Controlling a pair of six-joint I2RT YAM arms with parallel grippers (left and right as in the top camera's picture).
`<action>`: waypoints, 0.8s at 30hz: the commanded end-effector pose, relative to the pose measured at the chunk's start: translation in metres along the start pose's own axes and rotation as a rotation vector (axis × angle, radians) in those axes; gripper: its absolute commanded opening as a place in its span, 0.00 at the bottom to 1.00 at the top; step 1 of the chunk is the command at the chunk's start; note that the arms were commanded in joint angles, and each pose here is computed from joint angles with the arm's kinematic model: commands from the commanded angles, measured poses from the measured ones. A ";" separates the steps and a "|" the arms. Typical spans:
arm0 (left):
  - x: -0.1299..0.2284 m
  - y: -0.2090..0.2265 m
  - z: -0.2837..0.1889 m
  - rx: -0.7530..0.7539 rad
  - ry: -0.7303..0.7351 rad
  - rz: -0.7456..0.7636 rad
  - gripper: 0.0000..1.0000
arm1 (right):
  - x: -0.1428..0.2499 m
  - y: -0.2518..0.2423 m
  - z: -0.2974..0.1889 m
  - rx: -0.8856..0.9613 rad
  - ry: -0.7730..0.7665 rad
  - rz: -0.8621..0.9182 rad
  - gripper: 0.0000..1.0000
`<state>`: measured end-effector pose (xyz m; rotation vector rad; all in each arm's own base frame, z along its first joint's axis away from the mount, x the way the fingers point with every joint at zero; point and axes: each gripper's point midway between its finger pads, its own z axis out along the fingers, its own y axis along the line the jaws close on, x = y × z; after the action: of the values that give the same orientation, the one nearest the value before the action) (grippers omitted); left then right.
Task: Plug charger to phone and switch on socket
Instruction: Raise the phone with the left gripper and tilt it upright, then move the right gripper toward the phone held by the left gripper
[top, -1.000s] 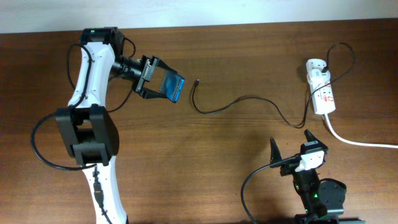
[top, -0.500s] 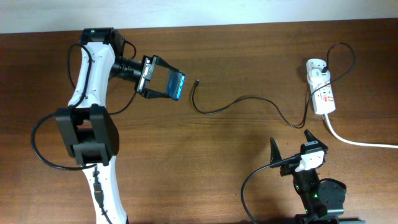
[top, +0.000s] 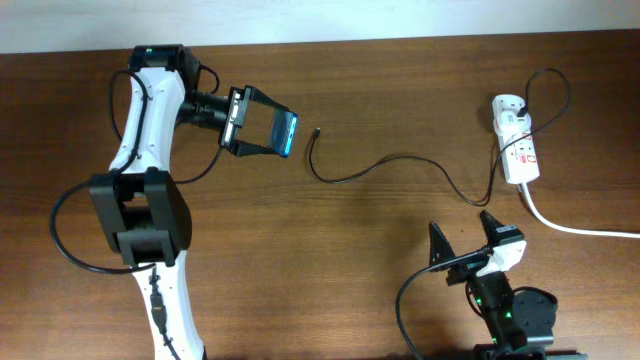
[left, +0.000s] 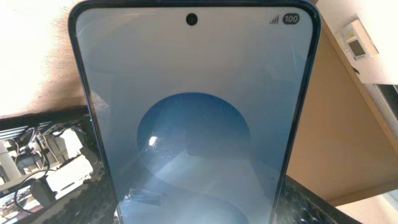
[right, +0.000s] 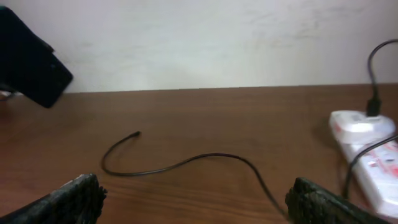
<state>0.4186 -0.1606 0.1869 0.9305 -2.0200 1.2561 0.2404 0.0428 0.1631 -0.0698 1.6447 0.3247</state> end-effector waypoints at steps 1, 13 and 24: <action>0.009 -0.012 -0.004 0.050 0.028 0.010 0.00 | -0.020 0.020 -0.005 -0.096 -0.026 0.083 0.98; 0.010 -0.012 -0.004 0.051 0.028 0.010 0.00 | -0.031 0.034 -0.001 -0.125 0.209 0.206 0.98; 0.012 -0.015 -0.005 0.072 0.046 0.010 0.00 | -0.022 0.071 0.019 -0.309 0.638 0.424 0.98</action>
<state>0.4192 -0.1619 0.1898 0.9279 -2.0031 1.2744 0.2457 0.0913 0.1803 0.0157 2.2242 0.7900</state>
